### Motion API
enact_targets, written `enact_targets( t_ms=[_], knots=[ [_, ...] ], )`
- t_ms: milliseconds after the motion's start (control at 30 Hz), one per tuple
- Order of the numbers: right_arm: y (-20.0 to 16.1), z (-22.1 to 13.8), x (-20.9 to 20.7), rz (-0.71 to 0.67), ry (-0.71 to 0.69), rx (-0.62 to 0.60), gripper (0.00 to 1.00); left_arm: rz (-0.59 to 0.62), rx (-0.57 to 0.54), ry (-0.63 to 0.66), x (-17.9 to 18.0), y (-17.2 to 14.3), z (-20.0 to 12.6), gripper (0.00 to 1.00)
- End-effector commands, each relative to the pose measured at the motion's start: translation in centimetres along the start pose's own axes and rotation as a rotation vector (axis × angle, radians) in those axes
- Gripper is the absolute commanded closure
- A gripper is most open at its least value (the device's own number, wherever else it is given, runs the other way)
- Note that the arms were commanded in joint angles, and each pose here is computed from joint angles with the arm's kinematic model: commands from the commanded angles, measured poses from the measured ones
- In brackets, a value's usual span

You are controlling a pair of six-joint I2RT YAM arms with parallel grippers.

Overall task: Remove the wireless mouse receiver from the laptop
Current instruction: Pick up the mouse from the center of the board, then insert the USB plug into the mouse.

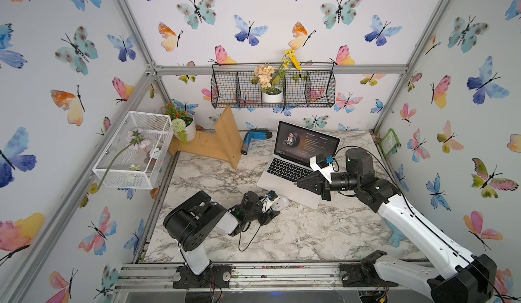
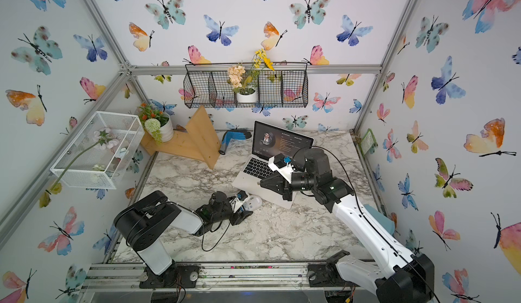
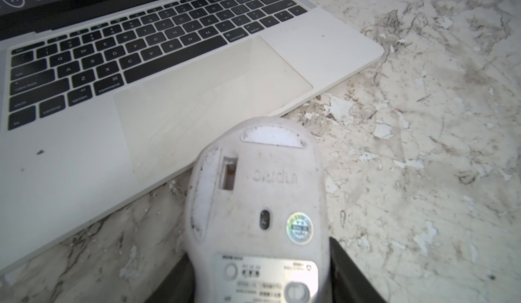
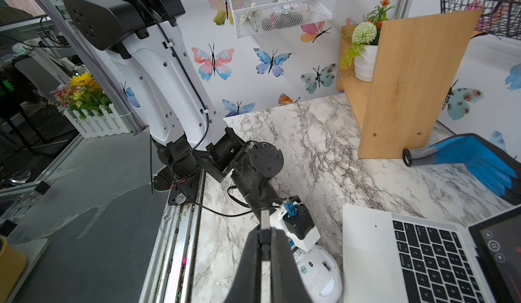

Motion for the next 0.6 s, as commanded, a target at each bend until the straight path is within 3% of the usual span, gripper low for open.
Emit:
enact_targets(
  t_ms=[0, 67, 233, 367, 467, 567],
  knots=[
    [-0.8, 0.2, -0.4, 0.006, -0.004, 0.002, 0.98, 0.012, -0.033, 0.029, 0.5, 1.4, -1.0, 0.49],
    [-1.0, 0.1, -0.9, 0.003, -0.029, 0.019, 0.98, 0.017, -0.037, 0.009, 0.4, 2.5, -1.5, 0.58],
    [-0.2, -1.0, -2.4, -0.048, -0.139, 0.058, 0.98, 0.022, -0.076, -0.039, -0.3, 6.0, -3.7, 0.62],
    [0.4, -2.0, -2.7, -0.111, -0.191, 0.131, 0.98, 0.052, -0.133, -0.142, -2.0, 9.6, -6.6, 0.80],
    [-0.2, -2.6, -2.6, -0.125, -0.196, 0.233, 0.98, 0.049, -0.181, -0.279, -4.2, 12.5, -9.5, 0.81],
    [-1.3, -3.1, -1.1, -0.093, -0.097, 0.362, 0.98, 0.021, -0.215, -0.391, -6.0, 14.8, -12.2, 0.80]
  ],
)
Point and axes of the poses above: each gripper's point midway between its finger pads, its own z axis out along the fingers, its own x axis along the line the jaws close on, y = z × x, the point moved 1 cm from there along -z, back along the fingers, and after that the axes turned 5 degrees about z, right-handed, at the moved point
